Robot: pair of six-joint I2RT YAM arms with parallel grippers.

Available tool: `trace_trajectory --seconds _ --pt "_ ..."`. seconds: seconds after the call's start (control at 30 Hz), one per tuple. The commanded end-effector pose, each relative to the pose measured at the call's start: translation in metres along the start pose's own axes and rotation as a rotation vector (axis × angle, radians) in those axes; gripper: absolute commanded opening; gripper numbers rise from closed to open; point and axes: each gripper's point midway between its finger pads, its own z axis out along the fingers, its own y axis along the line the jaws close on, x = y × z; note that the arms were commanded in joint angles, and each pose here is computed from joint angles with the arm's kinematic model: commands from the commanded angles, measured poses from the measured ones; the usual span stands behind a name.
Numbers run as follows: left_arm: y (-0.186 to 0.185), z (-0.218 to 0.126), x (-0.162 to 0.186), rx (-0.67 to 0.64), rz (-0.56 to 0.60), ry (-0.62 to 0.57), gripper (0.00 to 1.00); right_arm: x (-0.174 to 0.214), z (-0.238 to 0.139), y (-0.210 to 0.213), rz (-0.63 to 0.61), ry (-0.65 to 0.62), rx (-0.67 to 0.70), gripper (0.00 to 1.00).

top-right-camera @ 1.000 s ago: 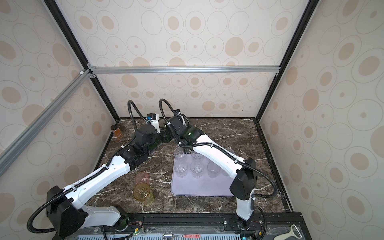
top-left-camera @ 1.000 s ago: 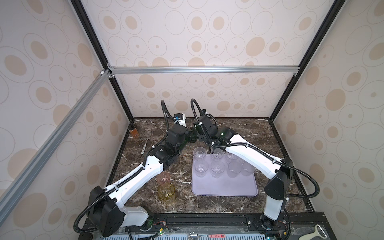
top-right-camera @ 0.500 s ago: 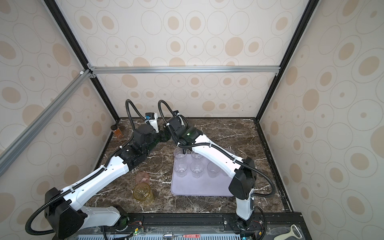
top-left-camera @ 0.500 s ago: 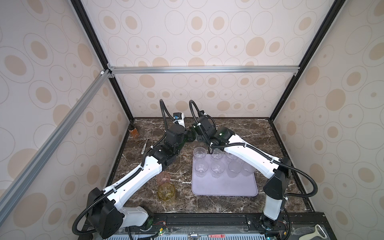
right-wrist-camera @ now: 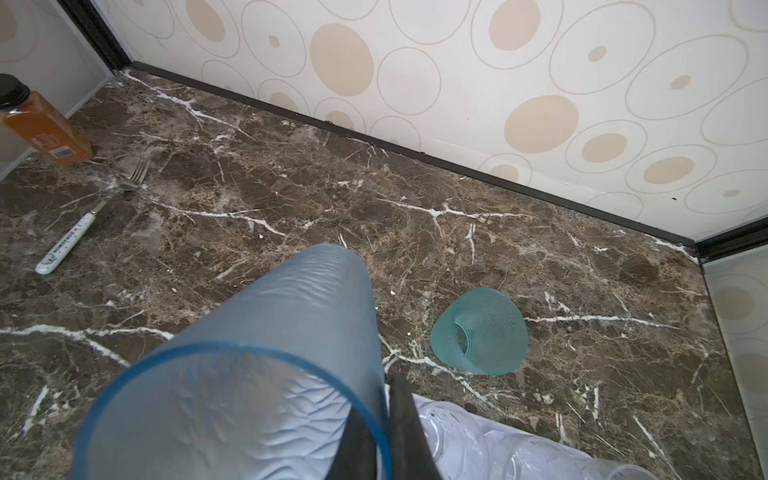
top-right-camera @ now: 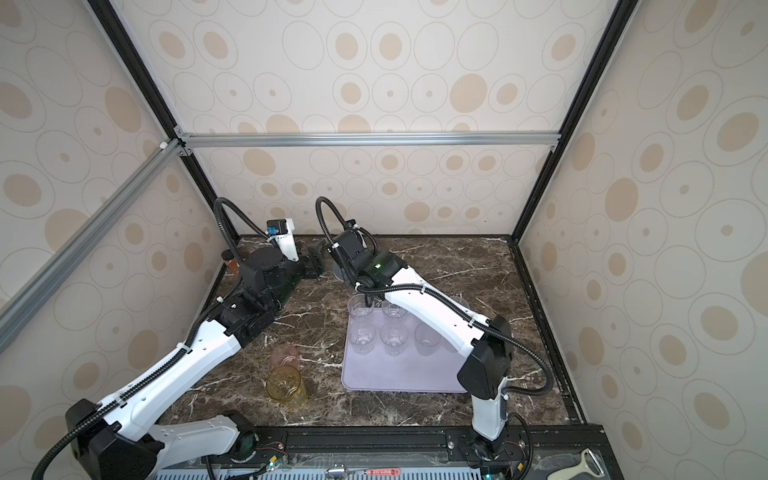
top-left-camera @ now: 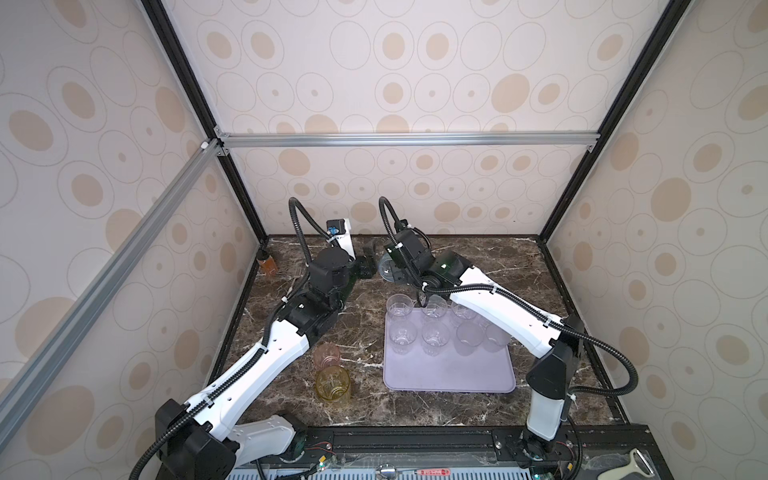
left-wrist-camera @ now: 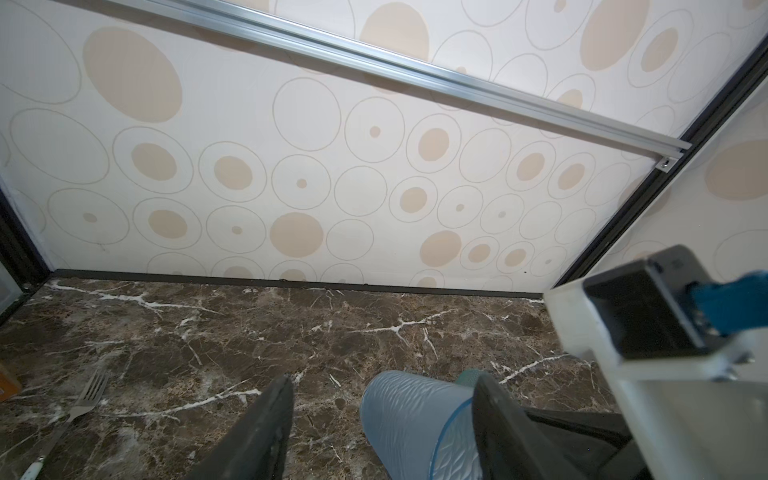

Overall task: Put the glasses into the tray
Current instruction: 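Close the right gripper on the blue glass while the left gripper releases it, then lower the blue glass onto the tray's near edge with the right gripper while left withdraws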

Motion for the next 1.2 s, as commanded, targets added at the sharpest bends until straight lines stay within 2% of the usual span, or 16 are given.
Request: trace_trajectory --seconds 0.0,0.23,0.57,0.73,1.17 --pt "0.019 0.001 0.006 -0.053 0.04 0.018 0.68 -0.008 -0.024 -0.006 0.029 0.003 -0.038 0.0" --pt "0.036 -0.005 0.012 -0.086 0.054 0.032 0.68 0.008 -0.049 -0.014 0.048 0.093 -0.123 0.0" --pt "0.039 -0.013 0.036 -0.067 0.062 0.095 0.68 0.032 -0.079 -0.018 0.063 0.214 -0.246 0.0" --pt "0.038 -0.017 0.05 -0.039 0.046 0.135 0.68 0.055 -0.093 -0.017 0.069 0.296 -0.295 0.0" --pt "0.038 -0.028 0.091 -0.016 0.03 0.211 0.68 0.119 -0.12 -0.013 0.07 0.449 -0.308 0.0"
